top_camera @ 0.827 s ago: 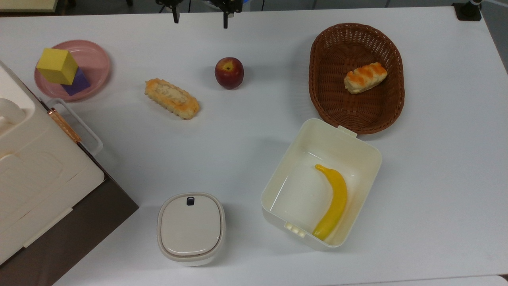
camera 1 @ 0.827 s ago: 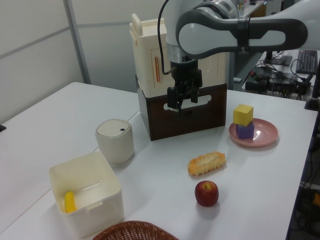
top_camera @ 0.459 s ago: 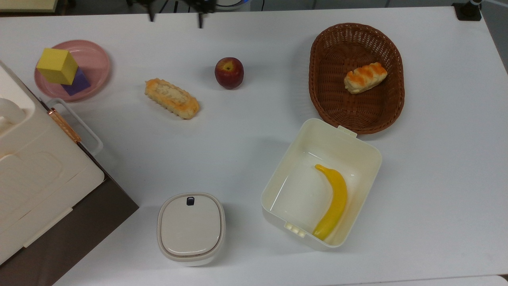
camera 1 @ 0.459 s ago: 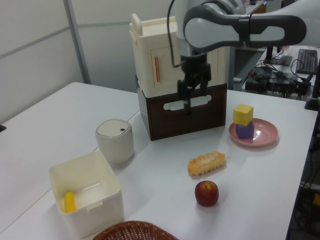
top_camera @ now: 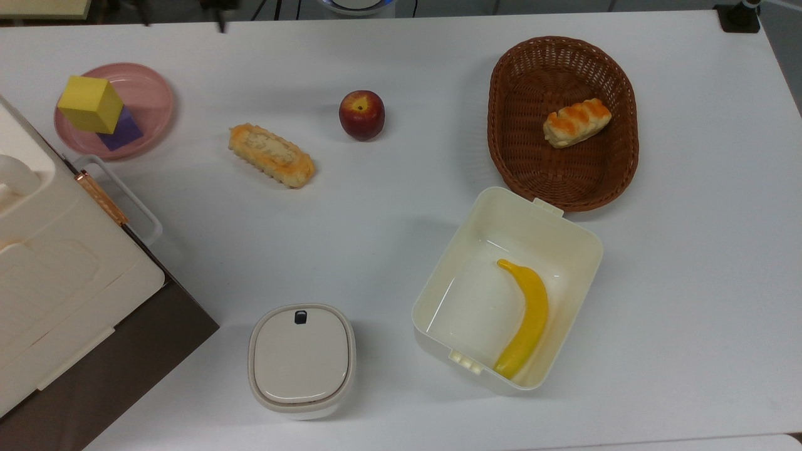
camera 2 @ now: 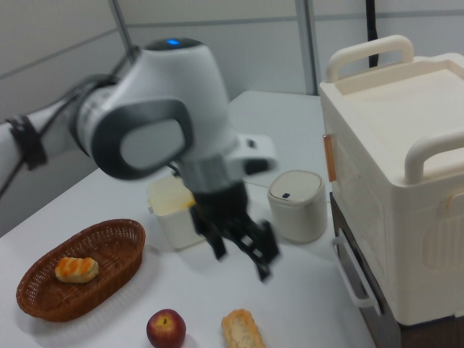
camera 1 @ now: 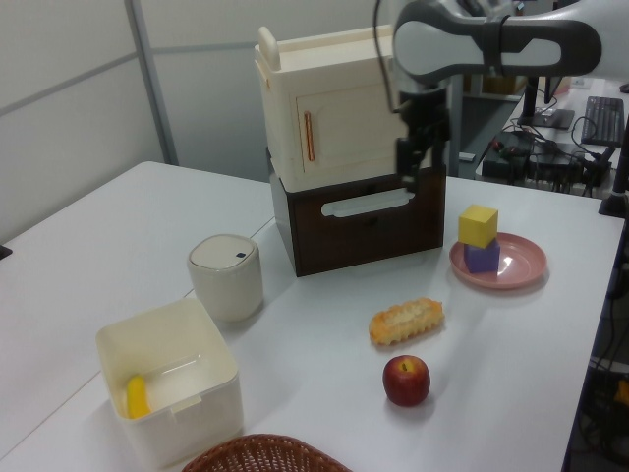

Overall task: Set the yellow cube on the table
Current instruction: 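Move the gripper over the yellow cube on the pink plate, then lower the gripper and close it on the yellow cube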

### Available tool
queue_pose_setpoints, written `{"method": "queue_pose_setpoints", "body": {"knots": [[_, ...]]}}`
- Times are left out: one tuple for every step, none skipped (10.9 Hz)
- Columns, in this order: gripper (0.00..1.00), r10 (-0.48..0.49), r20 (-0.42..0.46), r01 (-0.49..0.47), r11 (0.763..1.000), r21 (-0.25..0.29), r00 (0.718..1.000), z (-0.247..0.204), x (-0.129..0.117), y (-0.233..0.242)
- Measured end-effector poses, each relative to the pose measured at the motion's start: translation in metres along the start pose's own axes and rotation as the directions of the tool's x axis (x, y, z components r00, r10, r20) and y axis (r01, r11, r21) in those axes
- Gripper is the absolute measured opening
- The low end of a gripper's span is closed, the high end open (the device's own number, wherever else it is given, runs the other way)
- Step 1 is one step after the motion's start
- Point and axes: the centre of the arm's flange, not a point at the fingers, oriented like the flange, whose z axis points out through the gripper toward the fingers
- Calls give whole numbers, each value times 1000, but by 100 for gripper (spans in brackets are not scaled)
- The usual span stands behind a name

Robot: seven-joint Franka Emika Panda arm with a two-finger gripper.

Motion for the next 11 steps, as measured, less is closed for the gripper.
{"method": "queue_pose_setpoints", "body": {"knots": [[100,-5,-1,5,1000,-1,1000,9,-6,38],[100,16,-15,-16,1000,-7,1000,25,-10,81],[100,49,-26,-49,999,-12,998,40,-9,106],[100,83,-36,-84,996,-17,996,59,-8,130],[100,108,-43,-109,994,-21,993,77,-7,149],[100,120,-43,-121,992,-22,992,100,-4,163],[100,109,-32,-110,994,-19,994,120,0,170],[100,81,-19,-81,997,-16,997,142,3,177],[100,62,-8,-62,998,-12,998,158,5,181],[100,49,5,-49,999,-5,999,170,6,183],[100,44,16,-44,999,1,999,177,6,183]]}}
